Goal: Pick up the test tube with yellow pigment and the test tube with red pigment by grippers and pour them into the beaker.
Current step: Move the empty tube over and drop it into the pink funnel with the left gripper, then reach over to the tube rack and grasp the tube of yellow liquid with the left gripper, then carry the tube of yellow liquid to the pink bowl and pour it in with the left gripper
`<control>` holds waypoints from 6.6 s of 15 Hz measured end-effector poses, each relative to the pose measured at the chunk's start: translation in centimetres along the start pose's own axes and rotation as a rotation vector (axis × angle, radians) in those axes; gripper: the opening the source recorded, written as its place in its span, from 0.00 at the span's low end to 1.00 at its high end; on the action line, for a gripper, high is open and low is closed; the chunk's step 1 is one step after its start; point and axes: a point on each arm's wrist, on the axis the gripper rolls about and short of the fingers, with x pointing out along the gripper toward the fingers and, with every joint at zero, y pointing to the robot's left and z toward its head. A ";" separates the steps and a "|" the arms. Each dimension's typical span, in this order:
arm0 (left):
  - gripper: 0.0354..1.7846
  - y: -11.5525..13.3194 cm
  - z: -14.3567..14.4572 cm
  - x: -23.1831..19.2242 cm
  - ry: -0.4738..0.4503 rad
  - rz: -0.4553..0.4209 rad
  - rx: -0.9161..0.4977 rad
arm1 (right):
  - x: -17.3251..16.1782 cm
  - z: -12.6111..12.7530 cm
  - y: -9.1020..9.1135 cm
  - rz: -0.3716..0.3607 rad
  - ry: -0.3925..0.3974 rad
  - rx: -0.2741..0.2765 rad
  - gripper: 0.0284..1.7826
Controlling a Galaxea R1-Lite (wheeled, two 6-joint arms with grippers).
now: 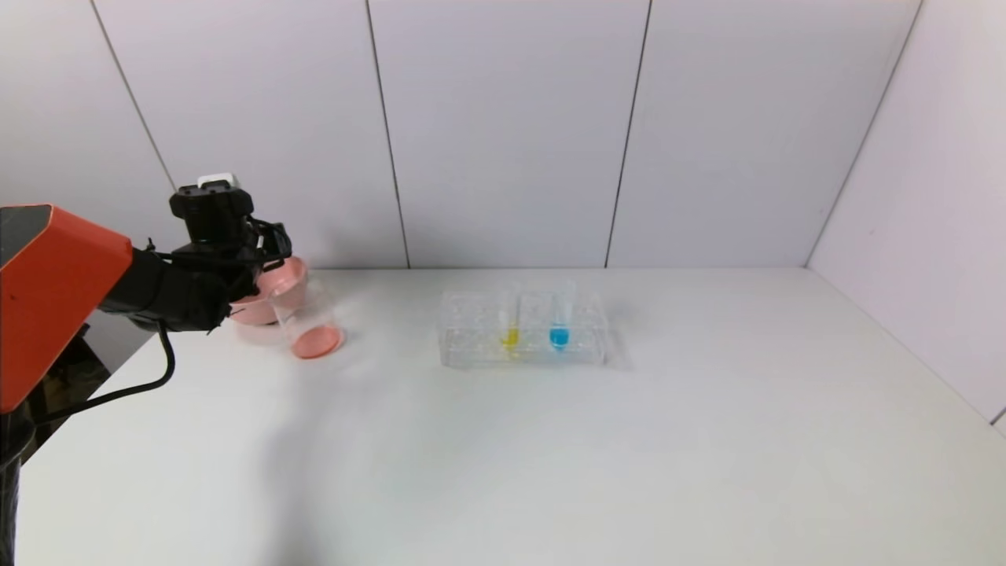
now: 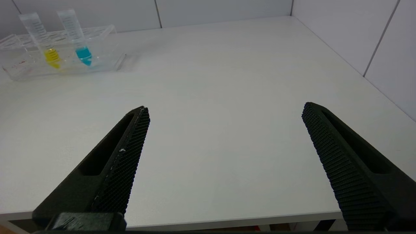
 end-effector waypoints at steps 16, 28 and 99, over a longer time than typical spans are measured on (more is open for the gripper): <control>0.98 -0.1 1.8 -2.4 -0.011 0.007 0.000 | 0.0 0.0 0.0 0.000 0.000 0.000 0.96; 0.99 -6.2 1.4 -26.5 0.160 -0.640 0.100 | 0.0 0.0 0.0 0.000 0.000 0.000 0.96; 0.22 -26.3 -4.9 -23.7 -0.078 -0.460 0.091 | 0.0 0.0 0.0 0.000 0.000 -0.001 0.96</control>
